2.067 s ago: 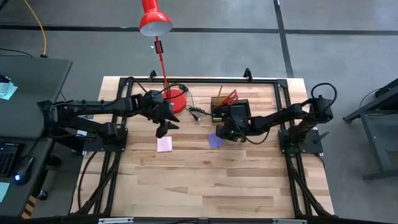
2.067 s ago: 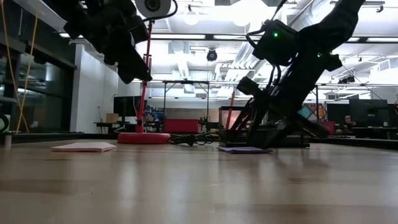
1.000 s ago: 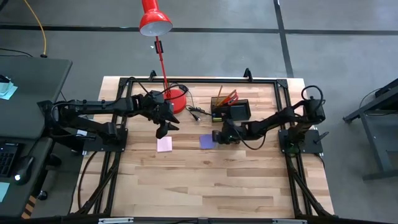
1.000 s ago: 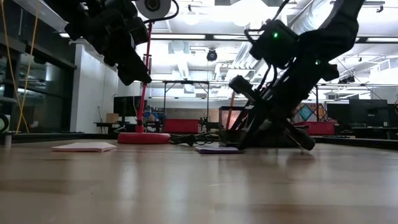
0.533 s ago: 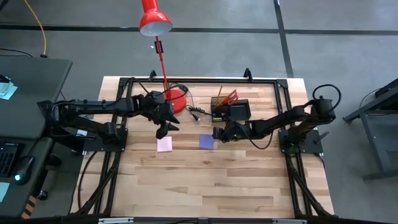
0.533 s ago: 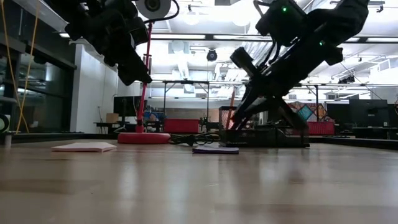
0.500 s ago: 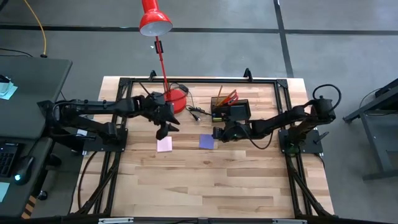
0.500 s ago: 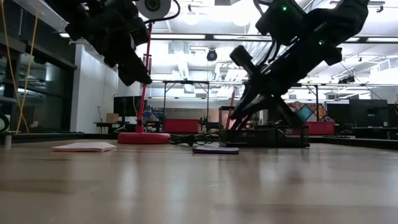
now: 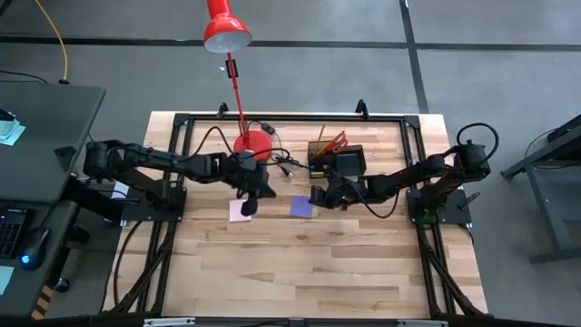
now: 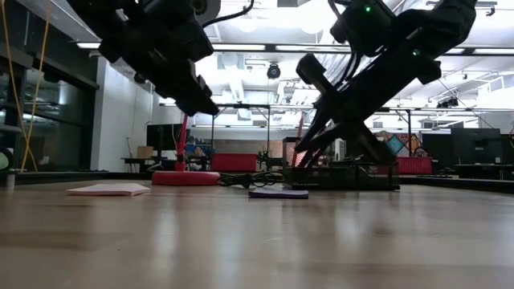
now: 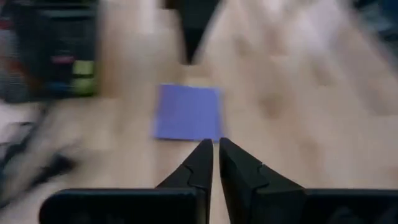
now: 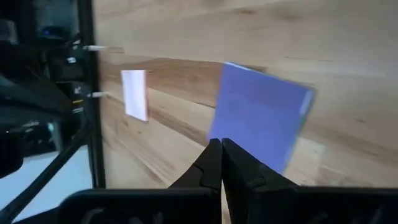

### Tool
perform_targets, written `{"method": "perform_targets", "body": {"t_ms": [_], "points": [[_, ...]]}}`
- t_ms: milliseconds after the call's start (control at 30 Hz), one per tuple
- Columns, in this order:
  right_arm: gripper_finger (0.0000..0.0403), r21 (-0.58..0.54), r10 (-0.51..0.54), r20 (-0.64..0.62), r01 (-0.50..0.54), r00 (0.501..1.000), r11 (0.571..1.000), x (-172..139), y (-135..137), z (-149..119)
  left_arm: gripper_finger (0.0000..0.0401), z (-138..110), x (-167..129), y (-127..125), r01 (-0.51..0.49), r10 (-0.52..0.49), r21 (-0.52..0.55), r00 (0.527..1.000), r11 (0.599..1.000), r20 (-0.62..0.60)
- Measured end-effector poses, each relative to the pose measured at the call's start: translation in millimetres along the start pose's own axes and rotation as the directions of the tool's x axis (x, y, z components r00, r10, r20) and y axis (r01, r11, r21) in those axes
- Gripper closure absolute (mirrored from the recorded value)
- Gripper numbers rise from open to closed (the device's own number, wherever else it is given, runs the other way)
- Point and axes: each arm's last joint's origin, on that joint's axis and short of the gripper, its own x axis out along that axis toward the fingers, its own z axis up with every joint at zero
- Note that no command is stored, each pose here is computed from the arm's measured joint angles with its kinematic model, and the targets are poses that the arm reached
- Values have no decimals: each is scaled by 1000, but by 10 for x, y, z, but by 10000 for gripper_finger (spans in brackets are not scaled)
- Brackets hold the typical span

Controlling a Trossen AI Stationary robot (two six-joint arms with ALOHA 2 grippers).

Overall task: Pick and place office supplies into organizer
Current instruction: Put the purple sticky notes into the black desk organizer

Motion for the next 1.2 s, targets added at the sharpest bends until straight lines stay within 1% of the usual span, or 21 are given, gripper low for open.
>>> {"method": "perform_targets", "body": {"t_ms": [67,133,233,333,433,500,567,600,700,833,900,1067,1200], "points": [[402,21,-26,-4,26,1000,999,-1,-25,-11,390,-21,35,38,-95,96,38,995,995,-19],[401,43,-34,-9,35,999,998,-3,-33,-31,398,-60,88,63,-127,130,63,990,990,-46],[385,56,-33,-37,35,999,998,-8,-31,-80,396,-119,178,71,-88,93,61,993,994,-78],[349,56,-34,-61,37,998,998,-16,-31,-141,399,-202,299,88,-54,57,32,992,998,-115],[310,94,-81,-65,87,995,992,-25,-76,-180,400,-251,408,118,-49,49,4,989,999,-141],[290,111,-114,-45,119,992,987,-31,-109,-192,400,-254,469,139,-61,58,-15,986,998,-156],[277,126,-159,-5,158,987,979,-40,-152,-196,400,-224,563,171,-64,61,-14,986,998,-157],[272,130,-165,17,162,986,978,-41,-160,-193,400,-210,602,183,-62,59,-10,985,998,-161],[263,137,-155,70,144,985,980,-40,-150,-177,400,-162,738,224,-52,48,-19,984,998,-173],[261,168,-152,102,134,983,977,-37,-147,-145,401,-141,874,260,-29,19,-41,971,999,-238],[260,169,-150,112,130,982,977,-37,-145,-142,401,-163,915,266,-14,-1,-55,962,998,-274],[260,193,-163,108,140,981,971,-33,-160,-140,401,-156,1025,298,-9,-11,-64,954,998,-299],[261,195,-167,113,143,979,970,-33,-164,-137,401,-140,1044,304,-7,-12,-65,954,998,-300]]}}
